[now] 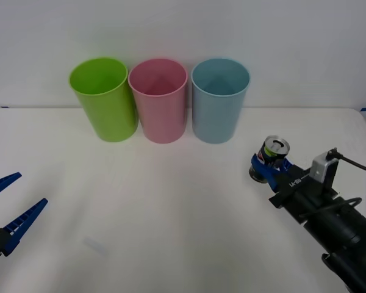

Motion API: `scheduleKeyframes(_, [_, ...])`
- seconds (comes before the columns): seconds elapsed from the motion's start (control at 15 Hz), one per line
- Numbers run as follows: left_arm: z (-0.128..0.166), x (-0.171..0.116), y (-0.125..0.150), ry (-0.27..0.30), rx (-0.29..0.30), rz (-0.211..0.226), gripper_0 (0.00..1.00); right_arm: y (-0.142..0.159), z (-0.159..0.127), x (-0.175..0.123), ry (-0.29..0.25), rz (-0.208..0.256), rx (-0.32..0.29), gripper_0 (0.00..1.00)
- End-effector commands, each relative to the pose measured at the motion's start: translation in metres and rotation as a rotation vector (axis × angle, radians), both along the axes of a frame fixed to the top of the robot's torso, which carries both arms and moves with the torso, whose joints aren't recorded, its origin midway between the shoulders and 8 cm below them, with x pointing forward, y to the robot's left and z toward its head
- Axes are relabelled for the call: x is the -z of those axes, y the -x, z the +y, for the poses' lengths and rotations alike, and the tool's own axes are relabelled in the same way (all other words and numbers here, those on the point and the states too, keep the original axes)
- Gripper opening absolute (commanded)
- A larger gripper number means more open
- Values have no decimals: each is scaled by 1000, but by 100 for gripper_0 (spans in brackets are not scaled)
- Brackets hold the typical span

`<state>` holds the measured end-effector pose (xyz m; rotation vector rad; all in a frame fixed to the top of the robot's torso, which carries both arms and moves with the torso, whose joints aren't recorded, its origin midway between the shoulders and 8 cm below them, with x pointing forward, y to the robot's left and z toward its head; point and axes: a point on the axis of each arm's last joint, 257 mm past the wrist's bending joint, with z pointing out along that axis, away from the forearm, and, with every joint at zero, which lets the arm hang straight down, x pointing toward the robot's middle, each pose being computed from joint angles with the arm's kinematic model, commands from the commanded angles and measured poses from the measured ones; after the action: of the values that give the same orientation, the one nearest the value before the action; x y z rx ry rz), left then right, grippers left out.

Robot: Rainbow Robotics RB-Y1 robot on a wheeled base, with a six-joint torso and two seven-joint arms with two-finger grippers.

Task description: Grasp the object on the table and drop it into the matching bin: aluminum can to the light blue bin, PET bottle to the pink bin.

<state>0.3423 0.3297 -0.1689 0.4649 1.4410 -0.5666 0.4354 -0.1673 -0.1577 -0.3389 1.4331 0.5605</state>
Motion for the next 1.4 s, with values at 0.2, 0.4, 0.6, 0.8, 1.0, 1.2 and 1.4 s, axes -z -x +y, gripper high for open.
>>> scheduleKeyframes(0.2, [0,0,0,0,0,0,100,10,17,-54,-52,-40,-75,0])
scheduleKeyframes(0.4, [0,0,0,0,0,0,100,3,22,-89,-44,-88,-99,0])
scheduleKeyframes(0.6, [0,0,0,0,0,0,100,-13,29,-115,-52,-115,-102,0])
scheduleKeyframes(0.8, [0,0,0,0,0,0,100,-35,33,-129,-55,-129,-104,0])
scheduleKeyframes(1.0, [0,0,0,0,0,0,100,-67,39,-140,-36,-155,-90,0])
scheduleKeyframes(1.2, [0,0,0,0,0,0,100,-100,44,-146,-25,-164,-62,0])
scheduleKeyframes(1.4, [0,0,0,0,0,0,100,-135,47,-150,-20,-163,-13,0])
